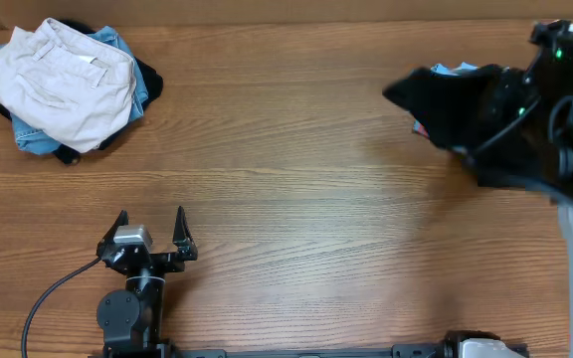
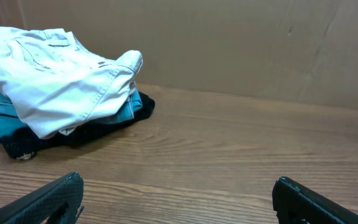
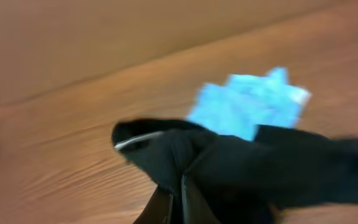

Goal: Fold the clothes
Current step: 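Drag the black t-shirt with the right gripper to table center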

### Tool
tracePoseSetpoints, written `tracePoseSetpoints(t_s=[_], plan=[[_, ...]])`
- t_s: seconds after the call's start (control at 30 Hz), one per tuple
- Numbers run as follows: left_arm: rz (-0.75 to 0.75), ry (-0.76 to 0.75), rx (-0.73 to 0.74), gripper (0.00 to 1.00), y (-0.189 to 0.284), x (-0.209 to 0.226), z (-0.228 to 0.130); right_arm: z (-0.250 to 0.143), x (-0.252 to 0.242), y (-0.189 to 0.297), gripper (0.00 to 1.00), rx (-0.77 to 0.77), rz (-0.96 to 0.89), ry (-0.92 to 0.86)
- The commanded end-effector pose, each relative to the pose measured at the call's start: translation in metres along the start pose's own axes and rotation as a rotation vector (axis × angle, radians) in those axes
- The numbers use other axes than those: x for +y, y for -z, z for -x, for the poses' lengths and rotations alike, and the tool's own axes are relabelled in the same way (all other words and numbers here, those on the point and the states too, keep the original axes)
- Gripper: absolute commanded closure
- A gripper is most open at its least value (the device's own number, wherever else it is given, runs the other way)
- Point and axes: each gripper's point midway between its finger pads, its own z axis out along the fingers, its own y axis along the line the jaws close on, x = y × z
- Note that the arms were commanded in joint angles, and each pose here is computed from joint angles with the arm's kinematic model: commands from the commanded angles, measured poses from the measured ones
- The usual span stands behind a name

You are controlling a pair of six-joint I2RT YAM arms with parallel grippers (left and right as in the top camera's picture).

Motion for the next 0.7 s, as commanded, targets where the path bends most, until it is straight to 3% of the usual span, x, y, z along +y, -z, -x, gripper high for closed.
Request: tracePoseSetpoints(t_s=[0.0, 0.17, 0.37, 0.5, 0.67], plan=[[0.007, -0.018, -0.005, 0.0, 0.0, 0.002, 0.0, -0.006, 0.076, 0.056, 0.96, -0.067, 0.252, 0.079], [0.007, -0.018, -0.005, 0.0, 0.0, 0.002, 0.0, -0.047, 0.16, 0.11, 0.96, -0.007, 0.536, 0.118], [0.007, -0.018, -0.005, 0.0, 0.0, 0.002, 0.0, -0.075, 0.222, 0.153, 0.96, 0.048, 0.807, 0.191], [0.007, -0.018, -0.005, 0.0, 0.0, 0.002, 0.0, -0.08, 0.23, 0.128, 0.96, 0.088, 0.763, 0.188], [0.007, -0.018, -0.005, 0.0, 0.0, 0.002, 0.0, -0.117, 0.262, 0.035, 0.96, 0.262, 0.667, 0.214]])
